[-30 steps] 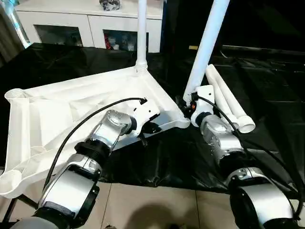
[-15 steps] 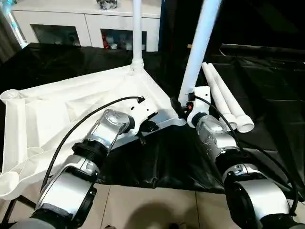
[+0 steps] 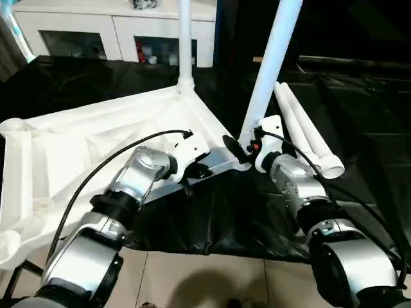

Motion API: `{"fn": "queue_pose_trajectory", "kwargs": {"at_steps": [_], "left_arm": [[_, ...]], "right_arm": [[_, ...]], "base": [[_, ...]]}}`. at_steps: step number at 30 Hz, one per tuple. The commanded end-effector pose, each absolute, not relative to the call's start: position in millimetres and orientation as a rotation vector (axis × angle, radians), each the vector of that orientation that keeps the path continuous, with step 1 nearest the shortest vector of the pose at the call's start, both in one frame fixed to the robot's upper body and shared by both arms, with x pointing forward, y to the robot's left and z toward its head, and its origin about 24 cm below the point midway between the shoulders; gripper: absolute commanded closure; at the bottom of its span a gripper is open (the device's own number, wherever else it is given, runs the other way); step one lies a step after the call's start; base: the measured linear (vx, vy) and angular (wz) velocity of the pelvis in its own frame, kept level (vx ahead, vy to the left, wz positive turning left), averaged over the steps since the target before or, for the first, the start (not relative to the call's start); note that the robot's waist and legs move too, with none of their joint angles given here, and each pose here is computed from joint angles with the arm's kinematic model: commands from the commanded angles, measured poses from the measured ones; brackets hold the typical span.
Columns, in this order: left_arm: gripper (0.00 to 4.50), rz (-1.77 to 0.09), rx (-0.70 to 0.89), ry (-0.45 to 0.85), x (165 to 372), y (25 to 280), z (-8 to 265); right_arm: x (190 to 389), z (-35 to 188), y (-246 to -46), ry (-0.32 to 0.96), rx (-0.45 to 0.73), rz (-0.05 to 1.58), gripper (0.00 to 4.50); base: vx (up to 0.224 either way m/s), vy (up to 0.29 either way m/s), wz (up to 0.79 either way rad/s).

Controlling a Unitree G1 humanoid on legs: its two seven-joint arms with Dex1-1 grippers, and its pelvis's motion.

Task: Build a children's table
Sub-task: Insert table leg to table base

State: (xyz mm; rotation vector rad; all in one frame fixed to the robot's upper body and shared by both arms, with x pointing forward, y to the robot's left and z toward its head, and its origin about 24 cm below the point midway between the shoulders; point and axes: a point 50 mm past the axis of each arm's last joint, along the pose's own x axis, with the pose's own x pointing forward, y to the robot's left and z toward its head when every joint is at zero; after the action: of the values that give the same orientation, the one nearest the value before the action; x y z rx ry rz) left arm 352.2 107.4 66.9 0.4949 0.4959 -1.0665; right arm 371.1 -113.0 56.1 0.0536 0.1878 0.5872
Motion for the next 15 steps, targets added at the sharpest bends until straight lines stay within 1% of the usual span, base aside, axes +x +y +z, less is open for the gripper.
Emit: {"fn": "queue_pose_trajectory", "kwargs": {"at_steps": [1, 6, 11, 15], "left_arm": [[4.50, -1.133, 0.531, 0.405, 352, 97, 83], [4.50, -1.162, 0.541, 0.414, 351, 101, 83], [4.50, -1.205, 0.548, 0.421, 348, 105, 85], [4.50, -1.234, 0.551, 0.433, 347, 112, 84]], "right_arm": [[370.0, 55, -108.3, 0.222, 0.029, 0.653, 0.66], [367.7, 58, -111.8, 0.230, 0.023, 0.764, 0.66], [361.8, 57, -115.2, 0.268, 0.012, 0.899, 0.66], [358.6, 55, -120.5, 0.303, -0.001, 0.952, 0.66]], "base": [[0.000, 0.000, 0.00], [0.000, 0.000, 0.00], [0.000, 0.000, 0.00], [0.000, 0.000, 0.00]]}}
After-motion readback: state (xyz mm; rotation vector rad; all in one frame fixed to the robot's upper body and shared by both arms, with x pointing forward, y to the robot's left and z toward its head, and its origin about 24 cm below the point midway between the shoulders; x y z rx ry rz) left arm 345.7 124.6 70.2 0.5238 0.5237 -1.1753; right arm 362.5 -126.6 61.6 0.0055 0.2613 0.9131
